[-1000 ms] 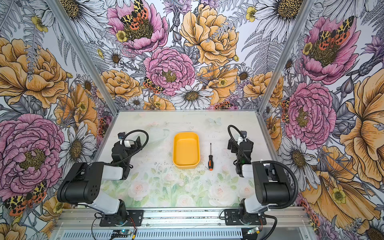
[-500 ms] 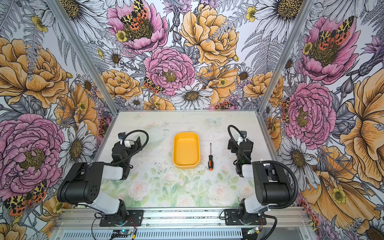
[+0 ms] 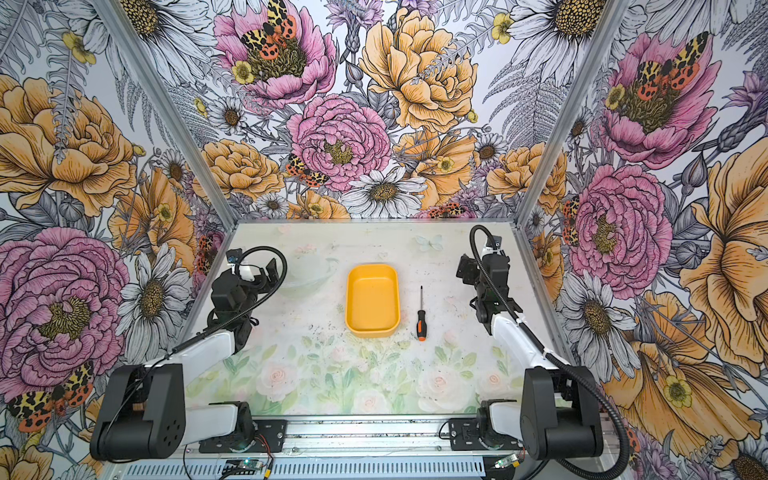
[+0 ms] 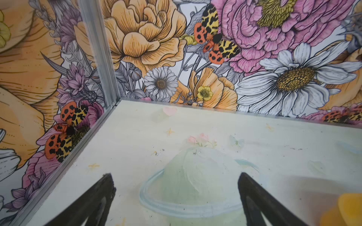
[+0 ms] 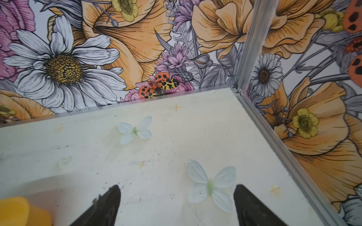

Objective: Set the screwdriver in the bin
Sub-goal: 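Reach the right gripper down over the screwdriver handle beside the yellow bin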

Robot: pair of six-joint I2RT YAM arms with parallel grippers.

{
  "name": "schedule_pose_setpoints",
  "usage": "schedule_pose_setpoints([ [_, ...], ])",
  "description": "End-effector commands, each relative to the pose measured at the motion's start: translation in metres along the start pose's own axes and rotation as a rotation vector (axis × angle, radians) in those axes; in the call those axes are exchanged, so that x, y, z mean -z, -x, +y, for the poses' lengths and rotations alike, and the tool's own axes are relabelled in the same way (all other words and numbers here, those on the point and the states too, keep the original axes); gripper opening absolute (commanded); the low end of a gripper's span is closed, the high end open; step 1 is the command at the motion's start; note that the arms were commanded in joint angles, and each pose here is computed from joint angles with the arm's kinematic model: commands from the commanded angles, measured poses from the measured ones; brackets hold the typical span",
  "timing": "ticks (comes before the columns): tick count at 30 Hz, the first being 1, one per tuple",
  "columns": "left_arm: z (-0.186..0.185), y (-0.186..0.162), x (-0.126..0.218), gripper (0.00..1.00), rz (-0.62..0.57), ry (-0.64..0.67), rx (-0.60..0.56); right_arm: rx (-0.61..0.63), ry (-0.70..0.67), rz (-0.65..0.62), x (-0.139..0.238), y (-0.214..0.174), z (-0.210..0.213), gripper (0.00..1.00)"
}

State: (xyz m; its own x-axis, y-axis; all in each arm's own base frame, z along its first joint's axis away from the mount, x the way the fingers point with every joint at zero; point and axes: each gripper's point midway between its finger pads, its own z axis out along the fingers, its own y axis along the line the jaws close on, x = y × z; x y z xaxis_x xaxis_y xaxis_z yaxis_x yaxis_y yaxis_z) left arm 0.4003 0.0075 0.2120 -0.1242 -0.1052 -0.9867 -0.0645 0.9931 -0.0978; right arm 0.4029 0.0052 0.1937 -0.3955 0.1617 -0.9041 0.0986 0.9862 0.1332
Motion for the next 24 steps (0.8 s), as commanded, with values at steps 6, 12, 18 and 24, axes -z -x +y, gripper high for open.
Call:
schedule_pose_setpoints([
  [6, -0.058, -0.027, 0.021, 0.99, 0.2, -0.142, 0.147, -0.143, 0.168, 0.379, 0.037, -0.11, 0.057, 0.88],
  [12, -0.08, -0.055, 0.023, 0.99, 0.312, -0.152, 0.123, -0.065, 0.191, 0.487, 0.047, -0.156, 0.087, 0.87],
  [18, -0.087, -0.074, 0.021, 0.99, 0.372, -0.161, 0.168, 0.001, 0.152, 0.549, 0.046, -0.186, 0.093, 0.82],
  [24, -0.09, -0.082, 0.02, 0.99, 0.415, -0.157, 0.163, 0.053, 0.146, 0.602, 0.044, -0.206, 0.098, 0.72],
])
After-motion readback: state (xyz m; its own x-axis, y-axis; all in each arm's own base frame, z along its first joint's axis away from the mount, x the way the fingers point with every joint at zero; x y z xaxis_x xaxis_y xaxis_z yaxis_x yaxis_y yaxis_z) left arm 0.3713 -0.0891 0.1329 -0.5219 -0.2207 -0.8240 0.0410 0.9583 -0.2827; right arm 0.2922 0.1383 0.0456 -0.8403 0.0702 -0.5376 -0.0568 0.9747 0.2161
